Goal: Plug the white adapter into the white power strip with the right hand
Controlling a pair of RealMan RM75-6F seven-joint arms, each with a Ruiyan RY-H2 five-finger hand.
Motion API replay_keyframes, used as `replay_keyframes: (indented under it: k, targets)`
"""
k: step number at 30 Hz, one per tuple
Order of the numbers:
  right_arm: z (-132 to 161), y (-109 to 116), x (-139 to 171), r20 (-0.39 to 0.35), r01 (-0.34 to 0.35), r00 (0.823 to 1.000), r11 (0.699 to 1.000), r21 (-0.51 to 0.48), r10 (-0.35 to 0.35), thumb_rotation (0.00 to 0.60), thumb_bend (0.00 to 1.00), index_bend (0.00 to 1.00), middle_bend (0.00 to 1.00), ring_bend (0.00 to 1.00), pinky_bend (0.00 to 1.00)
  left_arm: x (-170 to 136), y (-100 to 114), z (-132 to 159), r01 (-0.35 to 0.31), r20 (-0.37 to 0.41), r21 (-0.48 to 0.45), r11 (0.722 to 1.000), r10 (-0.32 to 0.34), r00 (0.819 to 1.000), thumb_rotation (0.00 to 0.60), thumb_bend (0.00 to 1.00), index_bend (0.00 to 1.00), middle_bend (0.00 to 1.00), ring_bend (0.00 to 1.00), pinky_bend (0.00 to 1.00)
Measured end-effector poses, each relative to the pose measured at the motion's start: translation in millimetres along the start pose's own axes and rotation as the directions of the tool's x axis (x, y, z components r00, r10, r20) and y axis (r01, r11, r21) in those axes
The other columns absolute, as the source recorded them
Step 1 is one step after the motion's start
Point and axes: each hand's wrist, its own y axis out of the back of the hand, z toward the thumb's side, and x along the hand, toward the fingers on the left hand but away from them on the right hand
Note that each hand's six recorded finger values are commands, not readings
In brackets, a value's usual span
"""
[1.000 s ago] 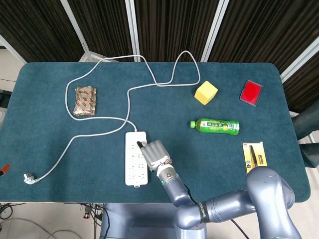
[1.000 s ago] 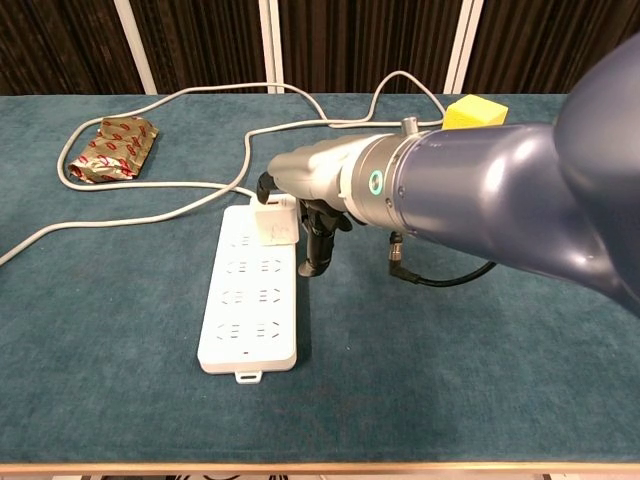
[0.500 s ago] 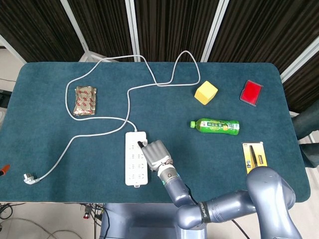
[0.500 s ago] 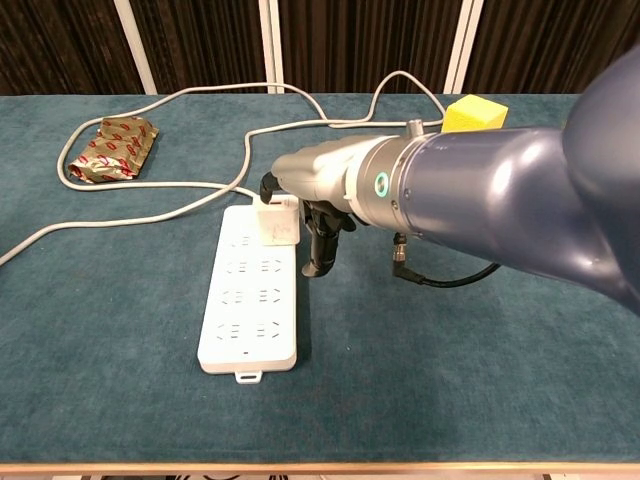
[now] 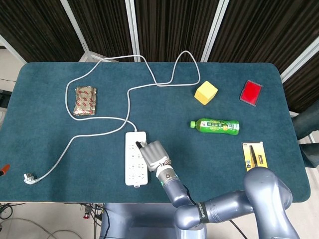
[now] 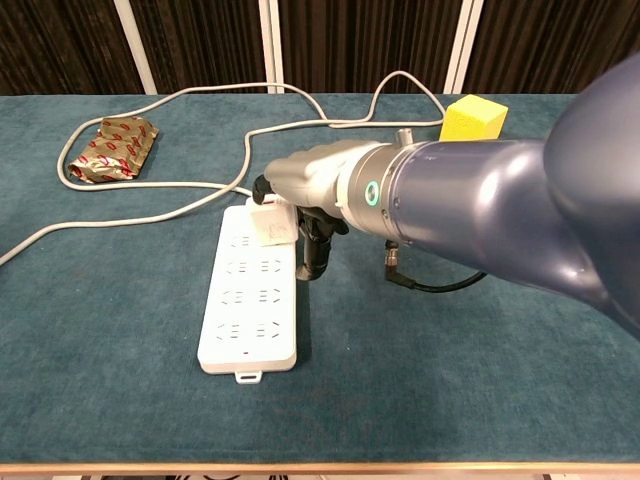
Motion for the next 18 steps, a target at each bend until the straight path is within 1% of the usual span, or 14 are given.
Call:
replay_keyframes:
  k: [18]
  targets:
    - [-8.4,-9.7,-0.7,0.014,-0.025,1.000,1.000,0.009,0.025,0.600,0.37,0.54,0.74,0.77,0.71,-0.1,0.2,-0.3,0.001,-0.002,0.002,1.000,-0.001,1.000,0.600,0.07,0.10,0.00,0.00,0.00]
